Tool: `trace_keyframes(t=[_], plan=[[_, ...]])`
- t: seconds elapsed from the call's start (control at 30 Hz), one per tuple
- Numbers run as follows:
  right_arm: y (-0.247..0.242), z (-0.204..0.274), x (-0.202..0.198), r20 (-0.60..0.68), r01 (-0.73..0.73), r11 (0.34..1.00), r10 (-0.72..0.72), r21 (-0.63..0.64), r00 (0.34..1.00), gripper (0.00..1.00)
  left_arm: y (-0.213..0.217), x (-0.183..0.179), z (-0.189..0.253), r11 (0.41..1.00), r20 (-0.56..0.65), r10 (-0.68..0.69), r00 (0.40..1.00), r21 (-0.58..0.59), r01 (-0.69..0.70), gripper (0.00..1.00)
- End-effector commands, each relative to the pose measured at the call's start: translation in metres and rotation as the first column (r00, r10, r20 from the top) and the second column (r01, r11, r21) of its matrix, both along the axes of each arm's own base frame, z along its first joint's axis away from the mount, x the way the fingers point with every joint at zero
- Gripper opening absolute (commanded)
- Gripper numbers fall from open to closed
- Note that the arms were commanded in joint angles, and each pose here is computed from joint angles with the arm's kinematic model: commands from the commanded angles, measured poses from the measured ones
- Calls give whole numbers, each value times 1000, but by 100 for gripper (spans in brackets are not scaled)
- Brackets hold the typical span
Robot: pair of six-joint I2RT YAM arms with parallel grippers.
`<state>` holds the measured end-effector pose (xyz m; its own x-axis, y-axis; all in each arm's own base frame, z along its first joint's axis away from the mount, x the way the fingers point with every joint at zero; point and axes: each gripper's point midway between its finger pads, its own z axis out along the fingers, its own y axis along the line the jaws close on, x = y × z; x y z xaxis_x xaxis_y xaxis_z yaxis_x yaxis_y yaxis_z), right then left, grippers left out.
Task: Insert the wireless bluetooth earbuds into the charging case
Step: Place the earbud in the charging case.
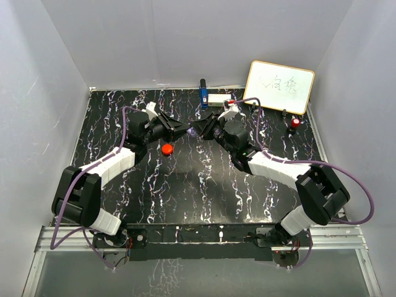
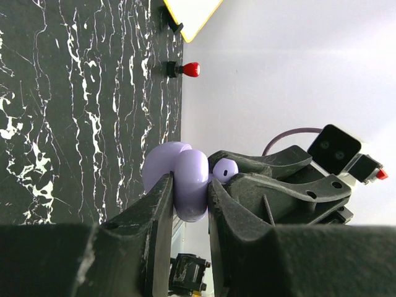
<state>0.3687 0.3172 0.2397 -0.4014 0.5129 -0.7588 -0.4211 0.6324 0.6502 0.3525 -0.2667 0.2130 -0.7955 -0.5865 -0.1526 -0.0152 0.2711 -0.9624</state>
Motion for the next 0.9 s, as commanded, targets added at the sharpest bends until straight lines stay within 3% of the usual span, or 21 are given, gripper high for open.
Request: trace_keyframes(t=[0.0,0.87], plan=[[3,31,6,60,17,998,-20,55,998,0,-1,-5,33,1000,85,-8,996,-20,10,0],[5,22,10,23,27,999,-28,29,999,0,0,-5,42,1000,106,-2,994,-27,5,0]])
